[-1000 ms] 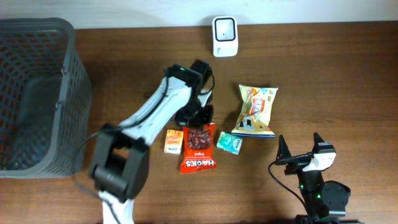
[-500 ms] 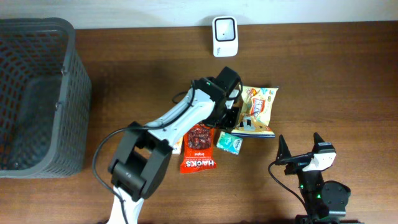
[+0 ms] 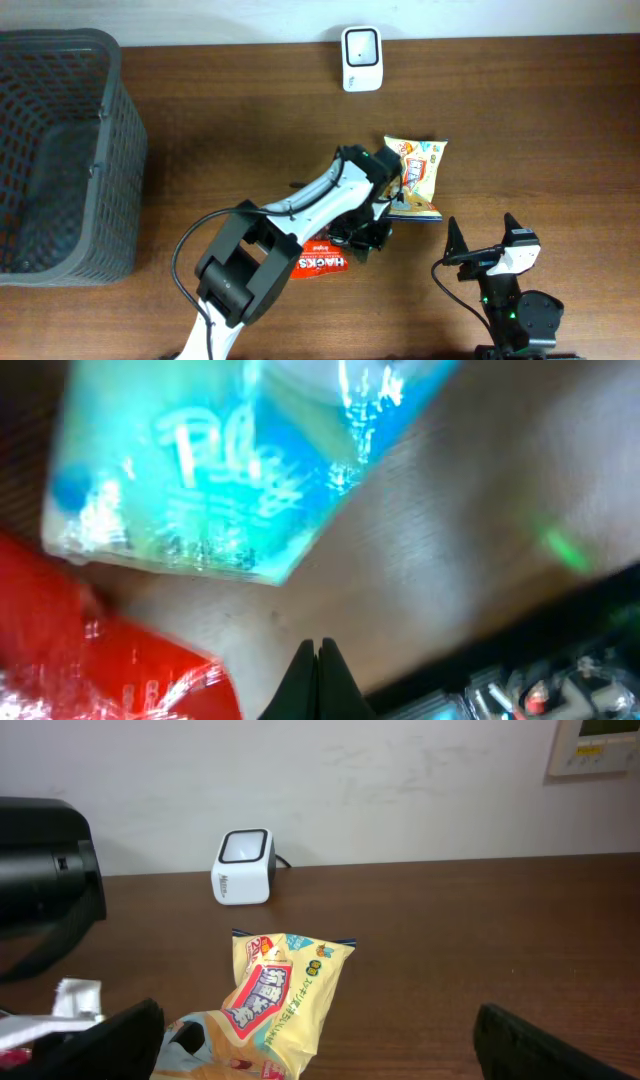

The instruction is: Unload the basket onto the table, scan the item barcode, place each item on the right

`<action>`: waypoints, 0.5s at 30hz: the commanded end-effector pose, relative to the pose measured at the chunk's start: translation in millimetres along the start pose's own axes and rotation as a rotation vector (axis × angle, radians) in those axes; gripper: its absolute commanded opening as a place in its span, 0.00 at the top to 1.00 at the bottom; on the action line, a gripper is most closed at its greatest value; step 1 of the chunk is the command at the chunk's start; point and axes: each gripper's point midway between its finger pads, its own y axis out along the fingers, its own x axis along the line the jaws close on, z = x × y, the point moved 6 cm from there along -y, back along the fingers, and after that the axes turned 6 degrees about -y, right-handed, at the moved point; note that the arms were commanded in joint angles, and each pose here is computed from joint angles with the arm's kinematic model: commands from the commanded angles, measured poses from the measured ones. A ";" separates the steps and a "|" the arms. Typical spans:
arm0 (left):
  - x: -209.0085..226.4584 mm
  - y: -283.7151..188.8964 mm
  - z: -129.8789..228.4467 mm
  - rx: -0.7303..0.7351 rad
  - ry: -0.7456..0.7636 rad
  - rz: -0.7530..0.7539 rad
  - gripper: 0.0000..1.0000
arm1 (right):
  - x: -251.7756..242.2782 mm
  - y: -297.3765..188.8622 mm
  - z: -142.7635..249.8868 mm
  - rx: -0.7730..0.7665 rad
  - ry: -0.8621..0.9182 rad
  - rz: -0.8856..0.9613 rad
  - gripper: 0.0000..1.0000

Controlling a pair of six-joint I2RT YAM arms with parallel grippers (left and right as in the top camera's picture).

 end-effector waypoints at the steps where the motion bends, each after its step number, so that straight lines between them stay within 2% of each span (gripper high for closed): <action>1: 13.8 -64.2 -17.5 -0.131 0.037 0.054 1.00 | 0.8 0.3 3.0 0.006 0.001 -0.002 0.01; 4: 76.0 -128.2 -45.7 -0.380 -0.084 -0.110 1.00 | 0.8 0.3 3.0 0.006 0.001 -0.002 0.01; 7: 116.3 -135.5 -74.2 -0.471 -0.168 -0.094 1.00 | 0.8 0.3 3.0 0.006 0.001 -0.002 0.01; 10: 125.8 -106.4 -84.6 -0.410 -0.200 -0.036 1.00 | 0.8 0.3 3.0 0.006 0.001 -0.002 0.01; 15: 124.8 -46.6 -76.1 -0.261 -0.201 -0.078 1.00 | 0.8 0.3 3.0 0.006 0.001 -0.002 0.01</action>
